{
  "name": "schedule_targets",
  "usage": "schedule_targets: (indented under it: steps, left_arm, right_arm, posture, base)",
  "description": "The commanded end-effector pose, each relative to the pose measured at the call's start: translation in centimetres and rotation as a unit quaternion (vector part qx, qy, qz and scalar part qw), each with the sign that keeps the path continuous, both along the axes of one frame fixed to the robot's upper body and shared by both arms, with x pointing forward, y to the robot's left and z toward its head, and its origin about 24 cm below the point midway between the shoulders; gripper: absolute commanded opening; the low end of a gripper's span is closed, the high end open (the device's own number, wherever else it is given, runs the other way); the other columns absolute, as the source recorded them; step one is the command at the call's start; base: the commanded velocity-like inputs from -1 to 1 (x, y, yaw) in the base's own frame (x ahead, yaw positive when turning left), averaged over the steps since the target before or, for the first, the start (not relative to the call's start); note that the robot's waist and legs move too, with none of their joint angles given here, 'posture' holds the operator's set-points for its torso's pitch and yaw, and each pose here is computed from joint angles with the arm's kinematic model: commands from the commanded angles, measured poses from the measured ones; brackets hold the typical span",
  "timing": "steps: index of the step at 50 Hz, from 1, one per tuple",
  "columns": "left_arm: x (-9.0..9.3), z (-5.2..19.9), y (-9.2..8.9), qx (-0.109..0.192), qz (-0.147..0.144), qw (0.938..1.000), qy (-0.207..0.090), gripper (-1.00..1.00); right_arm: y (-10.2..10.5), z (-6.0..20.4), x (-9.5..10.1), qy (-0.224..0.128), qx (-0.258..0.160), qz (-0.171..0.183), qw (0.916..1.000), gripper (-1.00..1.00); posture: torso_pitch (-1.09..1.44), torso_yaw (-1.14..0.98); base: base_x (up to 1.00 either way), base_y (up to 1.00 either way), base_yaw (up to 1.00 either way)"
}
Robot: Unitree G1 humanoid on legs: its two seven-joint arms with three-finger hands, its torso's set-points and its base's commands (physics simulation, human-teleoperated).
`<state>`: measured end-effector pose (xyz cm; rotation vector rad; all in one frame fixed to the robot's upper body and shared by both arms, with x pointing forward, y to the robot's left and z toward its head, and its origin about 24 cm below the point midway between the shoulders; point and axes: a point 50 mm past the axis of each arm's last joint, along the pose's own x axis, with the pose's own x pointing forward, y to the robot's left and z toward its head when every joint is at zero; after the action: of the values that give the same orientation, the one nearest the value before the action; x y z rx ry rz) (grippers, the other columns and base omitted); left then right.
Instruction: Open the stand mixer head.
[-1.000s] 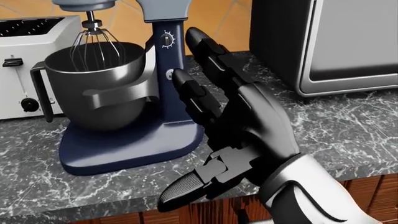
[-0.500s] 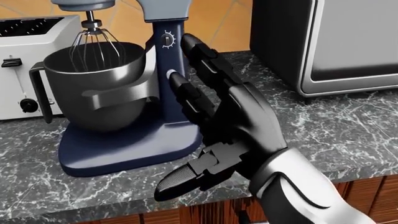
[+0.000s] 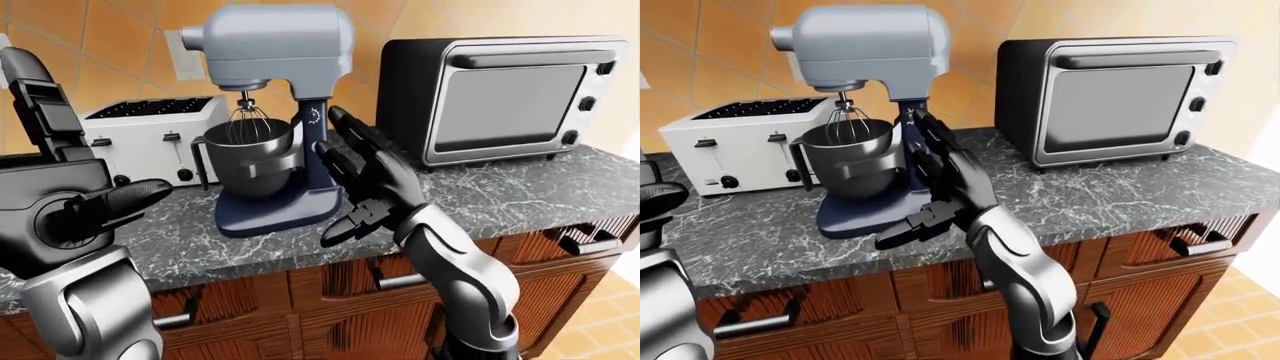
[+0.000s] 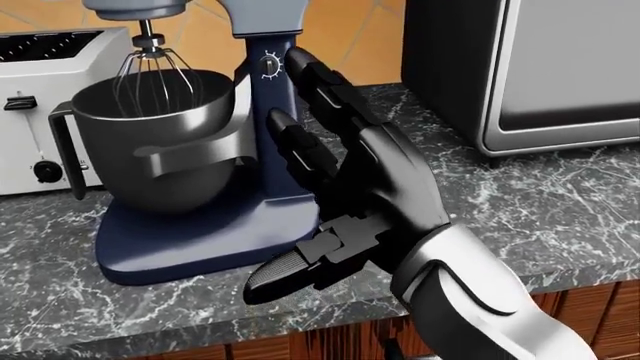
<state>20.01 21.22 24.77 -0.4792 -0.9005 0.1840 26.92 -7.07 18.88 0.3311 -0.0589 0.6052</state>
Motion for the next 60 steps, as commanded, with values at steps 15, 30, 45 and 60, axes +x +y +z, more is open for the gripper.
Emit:
schedule_targets:
  steps: [15,30,45,60]
  left_arm:
    - [-0.3,0.7,-0.2,0.009,-0.002,0.9997,-0.023,1.00]
    - [-0.4,0.7,-0.2,0.009,-0.002,0.9997,-0.022,1.00]
    - [-0.3,0.7,-0.1,0.010,0.000,0.9997,-0.022,1.00]
    - [-0.3,0.8,0.0,0.011,0.002,0.9997,-0.023,1.00]
  right_arm:
    - [0.1,1.3,0.5,-0.038,0.016,0.004,0.9991,1.00]
    - [-0.1,0.6,1.0,-0.031,0.014,-0.001,0.9994,1.00]
    - [-0.1,-0.1,2.1,-0.026,0.010,-0.003,0.9996,1.00]
    - [0.0,-0.3,2.9,-0.023,0.010,0.000,0.9997,1.00]
  posture:
    - [-0.39,0.00]
    - [-0.39,0.00]
    - [-0.39,0.00]
    - [-0.39,0.00]
  base:
    - [0.00,0.00,0.00]
    - [0.00,0.00,0.00]
    - [0.00,0.00,0.00]
    - [0.00,0.00,0.00]
